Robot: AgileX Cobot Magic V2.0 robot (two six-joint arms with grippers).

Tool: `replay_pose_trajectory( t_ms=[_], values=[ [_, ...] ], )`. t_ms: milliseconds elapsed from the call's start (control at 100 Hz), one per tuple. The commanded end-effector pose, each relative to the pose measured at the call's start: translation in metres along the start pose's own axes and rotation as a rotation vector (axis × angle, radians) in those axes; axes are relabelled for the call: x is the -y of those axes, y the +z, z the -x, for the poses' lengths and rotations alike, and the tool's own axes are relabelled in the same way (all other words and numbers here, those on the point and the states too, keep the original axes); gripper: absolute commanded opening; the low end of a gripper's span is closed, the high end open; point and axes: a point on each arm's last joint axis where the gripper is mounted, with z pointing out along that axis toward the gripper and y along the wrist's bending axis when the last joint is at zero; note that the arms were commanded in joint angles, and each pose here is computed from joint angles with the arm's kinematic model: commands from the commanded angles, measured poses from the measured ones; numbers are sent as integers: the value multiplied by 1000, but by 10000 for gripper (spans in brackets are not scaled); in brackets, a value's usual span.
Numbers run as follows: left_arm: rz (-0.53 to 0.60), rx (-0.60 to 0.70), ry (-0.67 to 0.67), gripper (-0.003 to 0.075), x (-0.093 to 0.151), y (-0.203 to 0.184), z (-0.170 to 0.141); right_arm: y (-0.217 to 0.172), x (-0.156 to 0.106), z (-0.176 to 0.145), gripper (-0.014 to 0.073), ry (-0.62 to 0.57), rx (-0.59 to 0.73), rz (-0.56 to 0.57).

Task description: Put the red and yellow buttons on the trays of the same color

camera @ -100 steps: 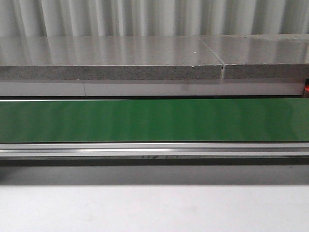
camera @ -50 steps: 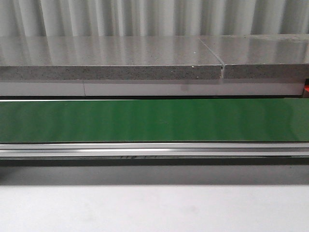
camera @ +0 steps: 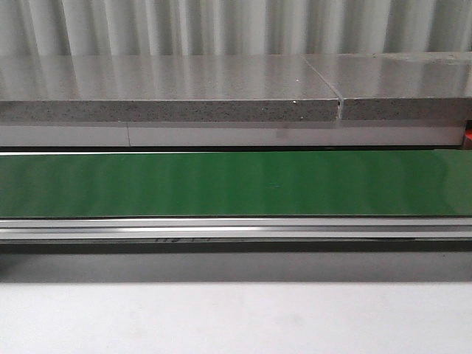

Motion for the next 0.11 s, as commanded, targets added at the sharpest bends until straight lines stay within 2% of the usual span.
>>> replay_pose_trajectory(
  t_ms=[0, 100],
  values=[
    [-26, 82, -13, -20, 1, -1, -5, -1, 1, 9, -69, -10, 89, -15],
    [-26, 82, -13, -20, 1, -1, -5, -1, 1, 9, -69, -10, 89, -15]
  ],
)
